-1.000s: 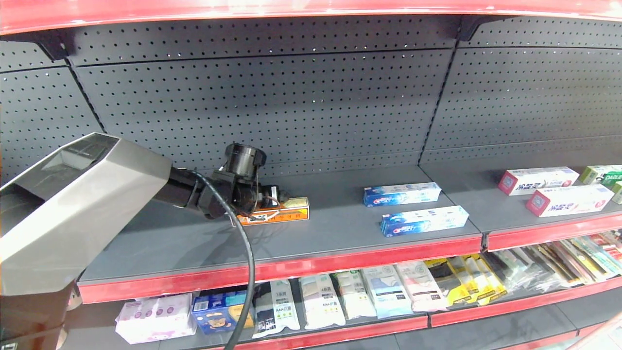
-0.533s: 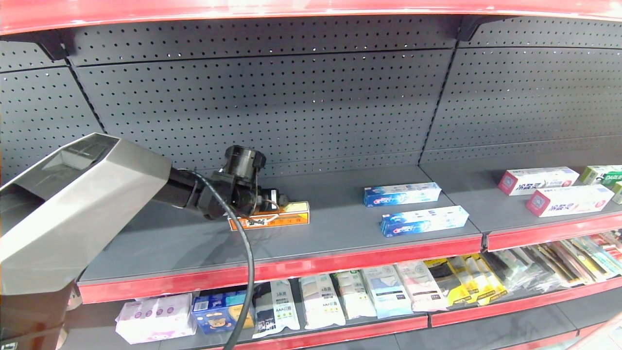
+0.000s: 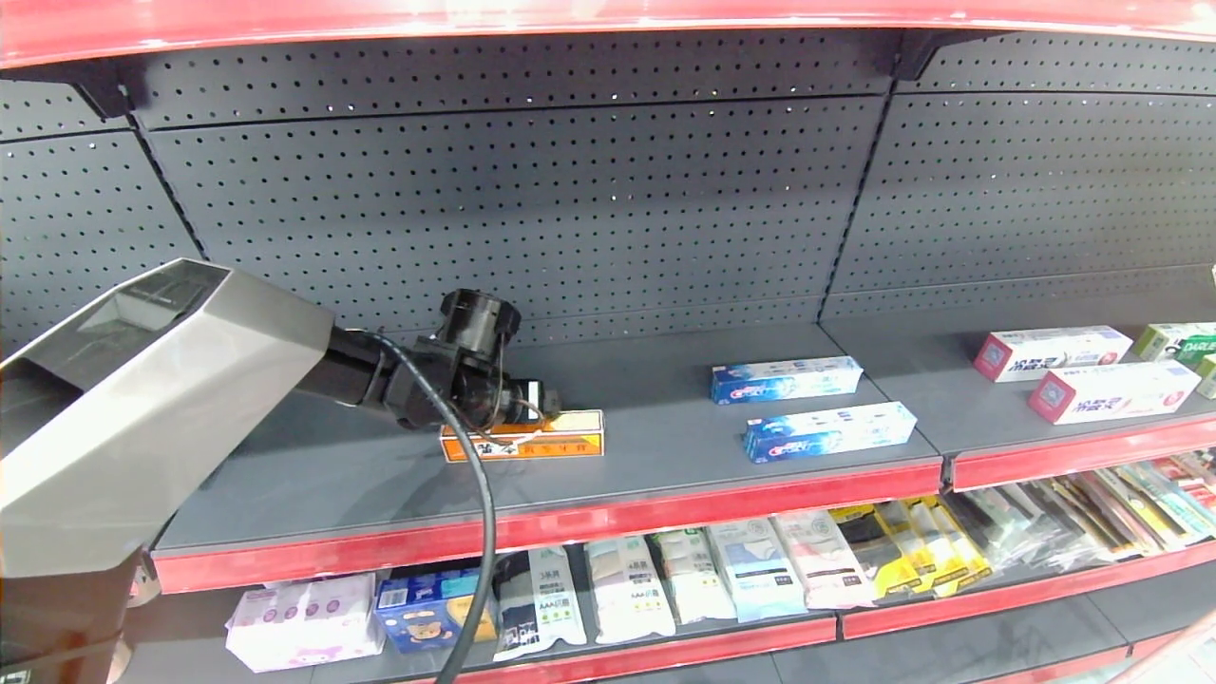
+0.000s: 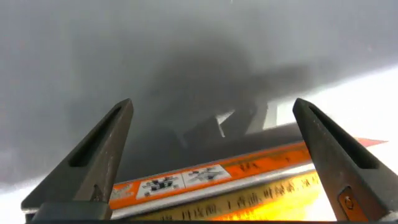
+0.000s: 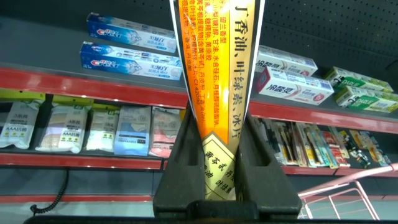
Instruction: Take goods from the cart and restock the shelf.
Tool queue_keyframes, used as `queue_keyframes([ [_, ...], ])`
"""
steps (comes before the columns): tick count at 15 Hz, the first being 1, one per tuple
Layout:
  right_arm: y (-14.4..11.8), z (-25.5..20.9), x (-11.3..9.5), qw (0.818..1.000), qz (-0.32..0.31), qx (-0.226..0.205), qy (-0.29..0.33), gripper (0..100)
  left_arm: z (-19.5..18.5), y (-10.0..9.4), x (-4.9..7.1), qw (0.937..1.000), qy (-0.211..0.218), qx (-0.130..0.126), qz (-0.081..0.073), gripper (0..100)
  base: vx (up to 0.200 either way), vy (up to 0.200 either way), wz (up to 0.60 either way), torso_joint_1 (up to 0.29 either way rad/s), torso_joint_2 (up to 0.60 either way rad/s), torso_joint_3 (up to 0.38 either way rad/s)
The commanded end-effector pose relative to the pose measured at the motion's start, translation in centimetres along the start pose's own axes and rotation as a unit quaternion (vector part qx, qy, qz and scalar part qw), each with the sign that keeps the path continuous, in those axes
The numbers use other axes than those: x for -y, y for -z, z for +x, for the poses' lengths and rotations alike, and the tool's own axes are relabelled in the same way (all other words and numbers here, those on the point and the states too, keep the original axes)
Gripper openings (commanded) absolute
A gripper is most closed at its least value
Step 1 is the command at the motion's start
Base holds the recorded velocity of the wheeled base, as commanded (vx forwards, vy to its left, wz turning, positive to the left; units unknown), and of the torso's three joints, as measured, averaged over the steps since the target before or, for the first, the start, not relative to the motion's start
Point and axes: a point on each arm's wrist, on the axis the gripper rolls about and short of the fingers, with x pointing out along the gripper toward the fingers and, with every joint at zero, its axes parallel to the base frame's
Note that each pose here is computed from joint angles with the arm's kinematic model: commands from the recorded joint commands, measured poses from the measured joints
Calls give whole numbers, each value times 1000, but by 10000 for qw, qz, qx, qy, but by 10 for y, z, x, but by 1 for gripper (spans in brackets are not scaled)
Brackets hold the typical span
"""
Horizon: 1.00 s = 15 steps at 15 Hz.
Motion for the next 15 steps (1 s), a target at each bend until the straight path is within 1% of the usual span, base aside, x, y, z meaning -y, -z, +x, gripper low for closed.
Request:
queue_keyframes([
  [1,0,0,0,10000,0,-3,-10,0,-2,-2,0,10000,11,37,-11,100,0,0,0,0,0,0],
  [3,1,0,0,10000,-1,-5,-27,0,-7,-1,-1,9999,-16,-138,0,100,0,0,0,0,0,0],
  [4,1,1,0,10000,-2,-12,-29,0,-10,-2,-1,9998,-12,-179,2,100,0,0,0,0,0,0],
  [7,1,1,0,10000,5,-10,-36,0,-13,-2,-2,9998,-29,-199,0,100,0,0,0,0,0,0],
  [10,1,1,0,10000,13,-10,-36,0,-16,0,-3,9994,-69,-339,1,100,0,0,0,0,0,0],
  [15,1,0,0,10000,22,-3,-34,0,-14,1,-4,9994,-74,-338,-4,100,0,0,0,0,0,0],
])
